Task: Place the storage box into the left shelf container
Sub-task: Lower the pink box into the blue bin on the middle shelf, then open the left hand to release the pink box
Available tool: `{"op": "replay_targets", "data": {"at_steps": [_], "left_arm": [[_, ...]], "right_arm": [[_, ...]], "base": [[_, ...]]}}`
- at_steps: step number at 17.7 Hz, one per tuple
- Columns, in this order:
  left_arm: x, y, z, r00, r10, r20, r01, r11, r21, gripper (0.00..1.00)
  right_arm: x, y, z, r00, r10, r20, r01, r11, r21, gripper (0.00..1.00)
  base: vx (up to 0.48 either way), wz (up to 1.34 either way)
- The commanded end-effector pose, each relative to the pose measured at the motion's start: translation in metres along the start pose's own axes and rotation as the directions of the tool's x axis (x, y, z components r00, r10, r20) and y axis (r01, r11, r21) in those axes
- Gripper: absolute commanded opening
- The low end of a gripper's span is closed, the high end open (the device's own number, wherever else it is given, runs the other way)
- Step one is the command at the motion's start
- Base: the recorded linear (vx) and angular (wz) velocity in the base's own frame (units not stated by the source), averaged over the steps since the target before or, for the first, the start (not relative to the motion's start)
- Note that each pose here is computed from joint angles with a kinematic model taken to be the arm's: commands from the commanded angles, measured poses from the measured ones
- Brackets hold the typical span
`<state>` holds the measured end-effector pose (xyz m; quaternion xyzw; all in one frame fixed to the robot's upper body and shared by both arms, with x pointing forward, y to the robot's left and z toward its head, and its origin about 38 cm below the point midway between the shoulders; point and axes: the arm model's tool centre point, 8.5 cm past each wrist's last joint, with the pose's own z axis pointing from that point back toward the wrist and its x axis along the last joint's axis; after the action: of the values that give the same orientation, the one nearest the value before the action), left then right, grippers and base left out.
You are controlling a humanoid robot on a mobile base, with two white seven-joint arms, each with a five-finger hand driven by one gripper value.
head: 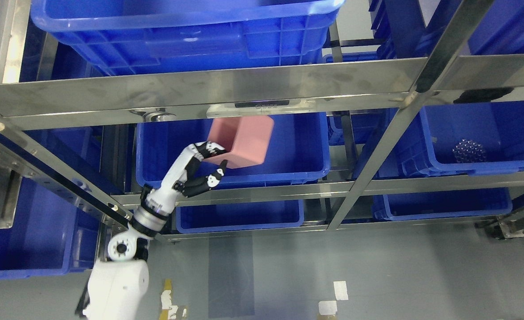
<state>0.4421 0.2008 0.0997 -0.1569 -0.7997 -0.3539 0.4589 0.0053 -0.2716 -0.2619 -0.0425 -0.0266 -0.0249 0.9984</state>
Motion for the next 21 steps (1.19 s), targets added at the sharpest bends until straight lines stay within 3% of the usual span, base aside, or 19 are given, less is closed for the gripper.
{"op": "replay_targets", "data": {"at_steps": [1,5,7,11,14,17,21], "left_arm": [[-0.043,0.020,-0.025,0.946,-0.181,-0.268,0.102,0.953,-0.285,0.05],[-0.032,0.028,-0.066,0.919,-0.296,-0.260,0.178,0.901,-0.395,0.07],[-0.030,0.024,-0.073,0.922,-0.296,-0.249,0.182,0.900,-0.396,0.16],[-0.032,0.029,-0.071,0.924,-0.265,-0.276,0.161,0.924,-0.348,0.62],[-0.025,0.052,-0.066,0.940,-0.216,-0.263,0.167,0.966,-0.196,0.81],[-0.006,0.076,-0.068,0.987,-0.070,-0.145,0.082,0.993,0.084,0.85],[0.001,0.081,-0.047,0.990,0.141,-0.020,-0.130,0.951,0.280,0.85]], "right_arm": [[0.008,-0.012,0.000,1.000,-0.020,0.020,0.021,0.999,-0.024,1.00],[0.010,-0.012,0.000,1.000,-0.020,0.023,0.021,0.999,-0.024,1.00],[0.010,-0.012,0.000,1.000,-0.020,0.023,0.021,0.999,-0.024,1.00],[0.008,-0.012,0.000,1.000,-0.020,0.020,0.021,0.999,-0.024,1.00],[0.009,-0.012,0.000,1.000,-0.020,0.022,0.021,0.999,-0.024,1.00],[0.009,-0.012,0.000,1.000,-0.020,0.022,0.021,0.999,-0.024,1.00],[0.008,-0.012,0.000,1.000,-0.020,0.020,0.021,0.999,-0.024,1.00]], "base": [[-0.007,0.04],[0.000,0.00],[0.000,0.00],[0.000,0.00],[0.000,0.00],[0.000,0.00],[0.000,0.00]]}}
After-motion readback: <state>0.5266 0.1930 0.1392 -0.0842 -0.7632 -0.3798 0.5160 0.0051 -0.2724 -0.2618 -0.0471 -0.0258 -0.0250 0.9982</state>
